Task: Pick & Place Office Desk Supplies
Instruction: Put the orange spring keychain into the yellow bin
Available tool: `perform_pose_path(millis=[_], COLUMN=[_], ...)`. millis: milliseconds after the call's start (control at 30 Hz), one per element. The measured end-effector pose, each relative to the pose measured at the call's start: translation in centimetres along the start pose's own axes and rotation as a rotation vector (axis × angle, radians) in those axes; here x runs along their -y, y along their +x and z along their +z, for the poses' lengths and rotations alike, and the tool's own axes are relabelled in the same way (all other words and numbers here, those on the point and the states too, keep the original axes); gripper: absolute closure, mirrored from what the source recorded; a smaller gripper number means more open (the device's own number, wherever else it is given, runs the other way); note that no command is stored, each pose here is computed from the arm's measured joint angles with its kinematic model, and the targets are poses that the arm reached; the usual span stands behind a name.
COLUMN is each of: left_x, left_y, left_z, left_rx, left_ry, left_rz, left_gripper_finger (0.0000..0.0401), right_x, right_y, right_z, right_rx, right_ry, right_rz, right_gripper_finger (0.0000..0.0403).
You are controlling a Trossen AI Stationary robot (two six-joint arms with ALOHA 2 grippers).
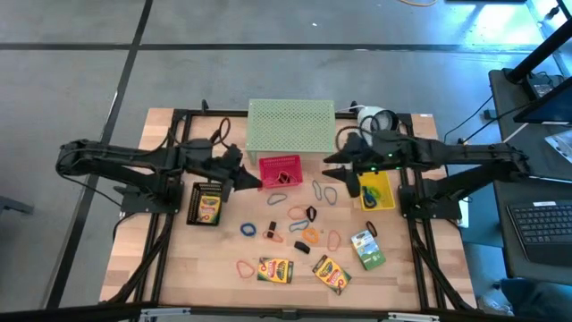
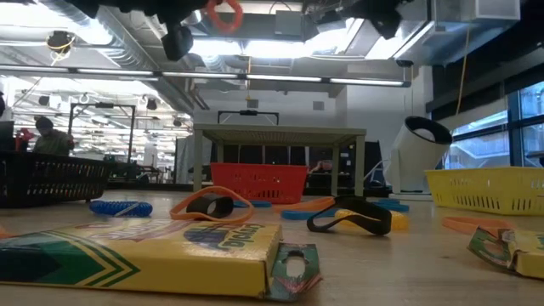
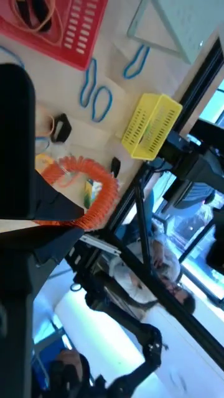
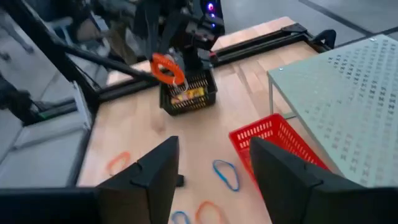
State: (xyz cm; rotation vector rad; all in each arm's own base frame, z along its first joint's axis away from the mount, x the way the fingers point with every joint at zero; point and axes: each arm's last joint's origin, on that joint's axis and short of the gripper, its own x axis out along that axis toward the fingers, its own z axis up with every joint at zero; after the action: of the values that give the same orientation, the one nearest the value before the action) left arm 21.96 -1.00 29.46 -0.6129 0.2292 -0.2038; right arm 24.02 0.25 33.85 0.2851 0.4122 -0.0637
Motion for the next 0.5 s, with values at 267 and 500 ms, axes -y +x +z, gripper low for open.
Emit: perform_pose_path(millis=[267, 500], left_x=[-0.1, -0.2], left_y=[0.1, 0.1], left_z=[0.5, 0.6], left_rx=[0.036, 0.038], left_ry=[-0.019, -0.03], left_rz=[-0.024, -0.019], left_gripper_finger=[0.04, 0.04], right_x=[-0.6, -1.4], right_y=[4.7, 8.2], right_z=[1.7, 3.7], right_rx=[-0.042, -0.044], right_ry=[-0.061, -0.086], right_rz=[-0.015, -0.002], right_gripper_finger=[0.0224, 0.0215])
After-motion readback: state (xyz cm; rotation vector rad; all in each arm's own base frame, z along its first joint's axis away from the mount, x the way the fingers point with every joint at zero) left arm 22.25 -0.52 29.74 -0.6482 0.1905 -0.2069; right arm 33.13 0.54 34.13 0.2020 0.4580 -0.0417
